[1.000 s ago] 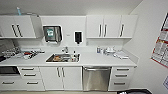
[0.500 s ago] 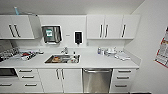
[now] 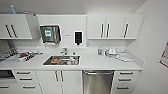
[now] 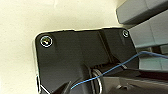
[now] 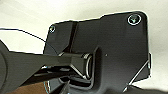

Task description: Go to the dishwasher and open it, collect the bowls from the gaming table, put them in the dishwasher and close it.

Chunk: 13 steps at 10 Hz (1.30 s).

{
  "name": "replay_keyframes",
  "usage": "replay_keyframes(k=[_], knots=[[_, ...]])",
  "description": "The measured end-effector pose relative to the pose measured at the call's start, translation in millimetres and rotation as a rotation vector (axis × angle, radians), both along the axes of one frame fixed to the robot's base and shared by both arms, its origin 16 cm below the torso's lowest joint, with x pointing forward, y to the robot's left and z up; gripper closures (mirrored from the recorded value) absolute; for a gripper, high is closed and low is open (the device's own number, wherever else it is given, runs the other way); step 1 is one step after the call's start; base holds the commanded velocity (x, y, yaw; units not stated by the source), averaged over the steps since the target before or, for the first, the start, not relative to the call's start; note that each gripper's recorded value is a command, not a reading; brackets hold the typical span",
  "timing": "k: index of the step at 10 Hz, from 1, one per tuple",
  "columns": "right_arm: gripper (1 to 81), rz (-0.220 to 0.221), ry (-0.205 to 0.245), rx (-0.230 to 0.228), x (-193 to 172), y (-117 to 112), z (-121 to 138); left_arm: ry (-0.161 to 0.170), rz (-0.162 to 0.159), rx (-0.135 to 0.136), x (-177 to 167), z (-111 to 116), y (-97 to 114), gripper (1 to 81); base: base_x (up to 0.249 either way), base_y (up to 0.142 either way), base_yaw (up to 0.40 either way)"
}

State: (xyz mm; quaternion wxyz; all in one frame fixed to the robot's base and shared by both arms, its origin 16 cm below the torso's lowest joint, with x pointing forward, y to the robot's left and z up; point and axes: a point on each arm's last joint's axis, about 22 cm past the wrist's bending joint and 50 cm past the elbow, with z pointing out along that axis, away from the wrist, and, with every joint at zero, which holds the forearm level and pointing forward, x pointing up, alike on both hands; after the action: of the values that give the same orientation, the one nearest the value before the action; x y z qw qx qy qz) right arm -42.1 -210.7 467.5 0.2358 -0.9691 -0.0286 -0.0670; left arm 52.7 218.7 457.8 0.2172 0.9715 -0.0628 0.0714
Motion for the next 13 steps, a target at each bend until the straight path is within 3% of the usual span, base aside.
replay_keyframes(k=[3, 7, 9, 13], knots=[[1.0, -0.003, -0.009, 0.0, 6.6, -0.5, 0.3, -0.003, 0.002, -0.005, 1.7, 0.2, -3.6, 1.0, 0.104, 0.0, 0.0], [1.0, 0.002, 0.015, 0.003, -13.1, 2.0, -0.1, 0.017, -0.001, -0.006, -15.5, -0.8, -4.8, 1.0, 0.104, 0.0, 0.0], [1.0, -0.001, -0.008, 0.001, 3.6, 0.6, 0.2, -0.004, 0.001, -0.008, 0.4, 0.5, -6.3, 1.0, 0.104, 0.0, 0.0], [1.0, 0.001, 0.001, 0.001, -1.8, 0.7, 0.1, 0.003, 0.0, -0.008, -4.2, 0.0, -5.9, 1.0, 0.105, 0.017, 0.0]])
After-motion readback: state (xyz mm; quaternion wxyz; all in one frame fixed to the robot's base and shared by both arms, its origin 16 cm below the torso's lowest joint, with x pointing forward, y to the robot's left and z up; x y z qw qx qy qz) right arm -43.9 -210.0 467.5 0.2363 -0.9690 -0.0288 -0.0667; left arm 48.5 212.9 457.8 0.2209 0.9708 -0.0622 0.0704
